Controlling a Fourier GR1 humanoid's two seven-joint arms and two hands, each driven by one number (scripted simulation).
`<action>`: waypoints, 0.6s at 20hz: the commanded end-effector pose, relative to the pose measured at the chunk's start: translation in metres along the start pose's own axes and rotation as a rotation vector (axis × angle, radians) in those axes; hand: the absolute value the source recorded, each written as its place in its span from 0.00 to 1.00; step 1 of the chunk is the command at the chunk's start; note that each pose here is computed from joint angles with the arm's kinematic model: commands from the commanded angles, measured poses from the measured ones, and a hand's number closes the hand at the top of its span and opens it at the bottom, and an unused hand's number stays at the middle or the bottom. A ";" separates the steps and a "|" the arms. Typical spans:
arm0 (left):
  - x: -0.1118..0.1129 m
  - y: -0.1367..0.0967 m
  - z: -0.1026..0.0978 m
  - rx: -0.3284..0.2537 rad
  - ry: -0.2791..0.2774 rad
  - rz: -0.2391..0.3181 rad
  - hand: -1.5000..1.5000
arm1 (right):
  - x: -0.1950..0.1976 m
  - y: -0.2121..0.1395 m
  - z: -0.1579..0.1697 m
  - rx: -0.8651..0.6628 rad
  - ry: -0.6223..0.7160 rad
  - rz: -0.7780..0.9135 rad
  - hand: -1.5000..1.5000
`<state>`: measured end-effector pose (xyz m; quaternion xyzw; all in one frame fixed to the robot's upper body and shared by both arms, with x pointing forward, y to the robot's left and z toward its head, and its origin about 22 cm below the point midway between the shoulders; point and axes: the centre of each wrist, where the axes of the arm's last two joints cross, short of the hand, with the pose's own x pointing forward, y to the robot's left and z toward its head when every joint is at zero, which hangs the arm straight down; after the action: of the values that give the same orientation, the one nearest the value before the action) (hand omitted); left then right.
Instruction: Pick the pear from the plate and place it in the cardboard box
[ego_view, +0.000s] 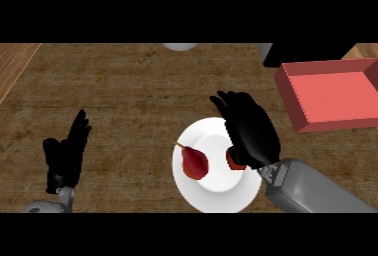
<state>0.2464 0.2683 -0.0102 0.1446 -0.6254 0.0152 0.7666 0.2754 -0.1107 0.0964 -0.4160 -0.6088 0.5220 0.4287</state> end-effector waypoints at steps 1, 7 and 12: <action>-0.004 0.001 -0.003 0.009 0.003 0.005 0.50 | 0.063 -0.013 -0.002 0.049 0.103 0.157 0.00; -0.013 0.003 -0.007 -0.006 -0.022 0.014 0.50 | 0.147 -0.018 -0.006 0.214 0.218 0.282 0.00; -0.007 -0.008 -0.016 -0.021 -0.011 0.017 0.50 | 0.151 -0.009 -0.017 0.314 0.277 0.333 0.00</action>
<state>0.2578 0.2697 -0.0172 0.1355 -0.6320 0.0143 0.7629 0.2516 0.0151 0.1187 -0.4450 -0.4791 0.6031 0.4569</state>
